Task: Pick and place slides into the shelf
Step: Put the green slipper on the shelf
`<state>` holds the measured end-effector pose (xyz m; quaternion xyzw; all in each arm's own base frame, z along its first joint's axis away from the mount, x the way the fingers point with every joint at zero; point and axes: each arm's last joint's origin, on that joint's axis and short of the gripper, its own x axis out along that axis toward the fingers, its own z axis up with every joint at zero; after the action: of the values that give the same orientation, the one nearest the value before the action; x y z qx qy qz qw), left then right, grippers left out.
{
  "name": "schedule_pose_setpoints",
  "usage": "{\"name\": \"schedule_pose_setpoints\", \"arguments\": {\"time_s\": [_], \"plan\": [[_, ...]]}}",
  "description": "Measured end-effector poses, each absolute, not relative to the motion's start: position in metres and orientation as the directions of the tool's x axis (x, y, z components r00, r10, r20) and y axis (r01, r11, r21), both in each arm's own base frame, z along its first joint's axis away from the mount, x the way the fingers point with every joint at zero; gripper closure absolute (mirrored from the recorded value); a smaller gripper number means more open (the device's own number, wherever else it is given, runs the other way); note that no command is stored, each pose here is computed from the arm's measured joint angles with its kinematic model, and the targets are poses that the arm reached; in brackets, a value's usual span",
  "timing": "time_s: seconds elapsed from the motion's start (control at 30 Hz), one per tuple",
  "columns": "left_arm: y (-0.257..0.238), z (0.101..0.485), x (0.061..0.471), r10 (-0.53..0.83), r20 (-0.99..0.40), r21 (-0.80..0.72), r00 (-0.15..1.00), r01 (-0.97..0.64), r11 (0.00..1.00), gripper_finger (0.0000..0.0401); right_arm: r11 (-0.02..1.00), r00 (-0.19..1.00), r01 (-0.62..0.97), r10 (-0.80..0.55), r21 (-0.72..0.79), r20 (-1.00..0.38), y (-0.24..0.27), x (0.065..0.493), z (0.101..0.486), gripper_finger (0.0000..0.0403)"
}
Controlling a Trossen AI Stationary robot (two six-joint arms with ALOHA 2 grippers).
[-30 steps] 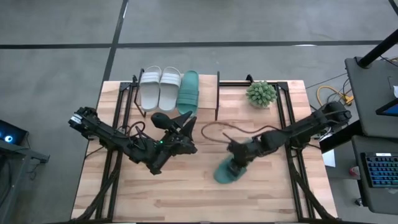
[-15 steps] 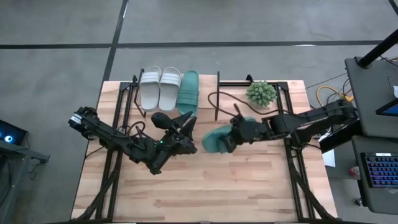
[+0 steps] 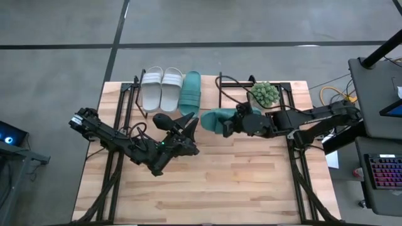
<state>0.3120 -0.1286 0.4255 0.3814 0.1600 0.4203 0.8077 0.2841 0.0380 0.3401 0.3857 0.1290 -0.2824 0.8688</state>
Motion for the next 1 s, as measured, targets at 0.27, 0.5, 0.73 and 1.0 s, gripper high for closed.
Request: {"name": "schedule_pose_setpoints", "arguments": {"time_s": [0.27,0.5,0.73,1.0], "plan": [[-0.129,0.425,0.312,0.8,0.062,0.75,0.596,-0.557,0.356,0.0289,0.466,0.765,0.612,-0.554,0.639,-0.329,0.027,0.285,0.367,0.0392],[-0.129,0.425,0.312,0.8,0.063,0.751,0.596,-0.556,0.356,0.0289,0.312,0.697,0.58,-0.668,0.753,-0.26,0.011,0.283,0.387,0.0392],[-0.129,0.425,0.312,0.8,0.063,0.751,0.597,-0.556,0.356,0.0289,0.227,0.67,0.438,-0.728,0.87,-0.147,-0.005,0.287,0.405,0.0392],[-0.13,0.413,0.314,0.796,0.057,0.779,0.602,-0.526,0.341,0.0289,0.144,0.641,0.284,-0.764,0.948,-0.076,-0.02,0.293,0.41,0.0392]]}}
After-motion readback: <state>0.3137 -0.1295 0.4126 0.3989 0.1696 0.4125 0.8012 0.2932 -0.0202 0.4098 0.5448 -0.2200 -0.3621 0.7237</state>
